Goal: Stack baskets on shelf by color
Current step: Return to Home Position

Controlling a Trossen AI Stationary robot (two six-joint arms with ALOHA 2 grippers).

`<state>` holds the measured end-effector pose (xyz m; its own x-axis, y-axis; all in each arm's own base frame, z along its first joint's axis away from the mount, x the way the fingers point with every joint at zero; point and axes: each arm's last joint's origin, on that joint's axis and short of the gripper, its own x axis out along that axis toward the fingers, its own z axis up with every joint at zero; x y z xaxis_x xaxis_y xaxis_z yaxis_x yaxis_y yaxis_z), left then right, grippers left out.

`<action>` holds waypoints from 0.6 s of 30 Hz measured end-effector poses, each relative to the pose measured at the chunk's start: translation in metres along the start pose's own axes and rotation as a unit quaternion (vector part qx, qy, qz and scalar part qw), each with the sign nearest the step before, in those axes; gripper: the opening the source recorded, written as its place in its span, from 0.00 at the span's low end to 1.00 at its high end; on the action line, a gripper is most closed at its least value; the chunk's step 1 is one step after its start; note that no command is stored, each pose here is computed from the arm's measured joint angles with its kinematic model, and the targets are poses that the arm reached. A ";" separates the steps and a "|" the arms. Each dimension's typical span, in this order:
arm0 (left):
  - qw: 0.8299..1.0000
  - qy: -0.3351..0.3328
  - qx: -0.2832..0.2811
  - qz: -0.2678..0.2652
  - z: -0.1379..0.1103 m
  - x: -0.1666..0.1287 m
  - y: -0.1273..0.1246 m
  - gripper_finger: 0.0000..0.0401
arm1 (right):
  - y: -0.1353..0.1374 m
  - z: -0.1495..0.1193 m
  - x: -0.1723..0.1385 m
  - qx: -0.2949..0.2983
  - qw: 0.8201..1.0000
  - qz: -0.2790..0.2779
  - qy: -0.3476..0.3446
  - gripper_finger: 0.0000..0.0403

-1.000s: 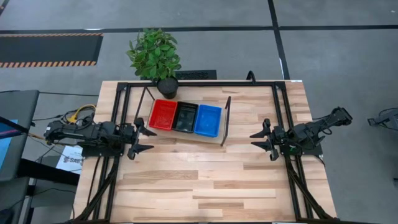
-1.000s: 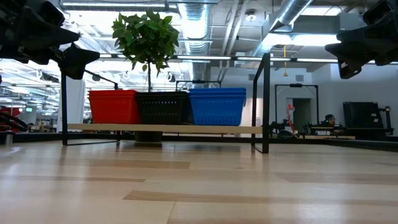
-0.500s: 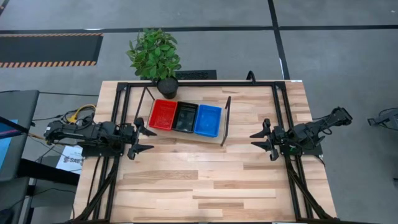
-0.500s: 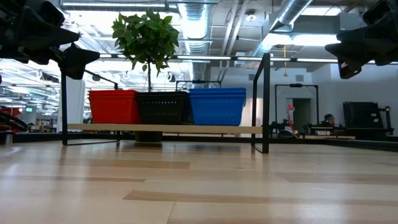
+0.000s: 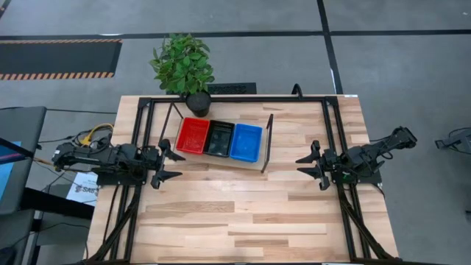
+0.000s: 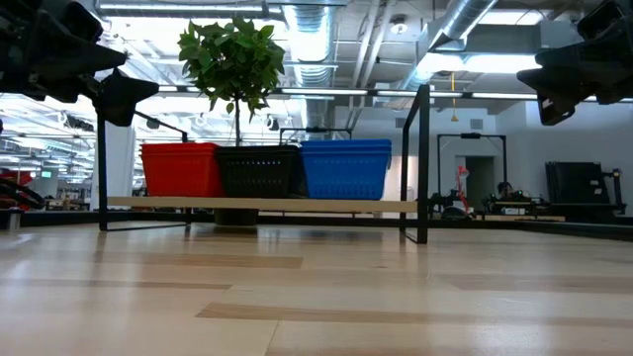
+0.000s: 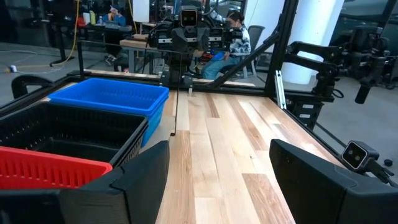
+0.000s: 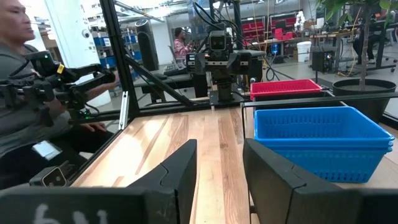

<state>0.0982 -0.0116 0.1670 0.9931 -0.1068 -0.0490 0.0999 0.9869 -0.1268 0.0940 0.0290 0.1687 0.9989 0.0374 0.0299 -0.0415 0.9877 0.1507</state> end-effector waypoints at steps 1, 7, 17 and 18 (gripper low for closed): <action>1.000 0.000 0.000 0.000 0.000 0.000 0.000 0.66 | 0.000 0.000 0.000 0.000 1.000 0.000 0.000 0.38; 1.000 0.000 0.000 0.000 0.000 0.000 0.000 0.66 | 0.000 0.000 0.000 0.000 1.000 0.000 0.000 0.39; 1.000 0.000 0.000 0.000 0.000 0.000 0.000 0.66 | 0.000 0.000 0.000 0.000 1.000 0.000 0.000 0.38; 1.000 0.000 0.000 0.000 0.000 0.000 0.000 0.66 | 0.000 0.000 0.000 0.000 1.000 0.000 0.000 0.38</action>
<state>0.0982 -0.0116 0.1670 0.9930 -0.1068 -0.0494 0.0999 0.9869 -0.1268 0.0940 0.0290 0.1686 0.9989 0.0372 0.0297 -0.0413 0.9877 0.1510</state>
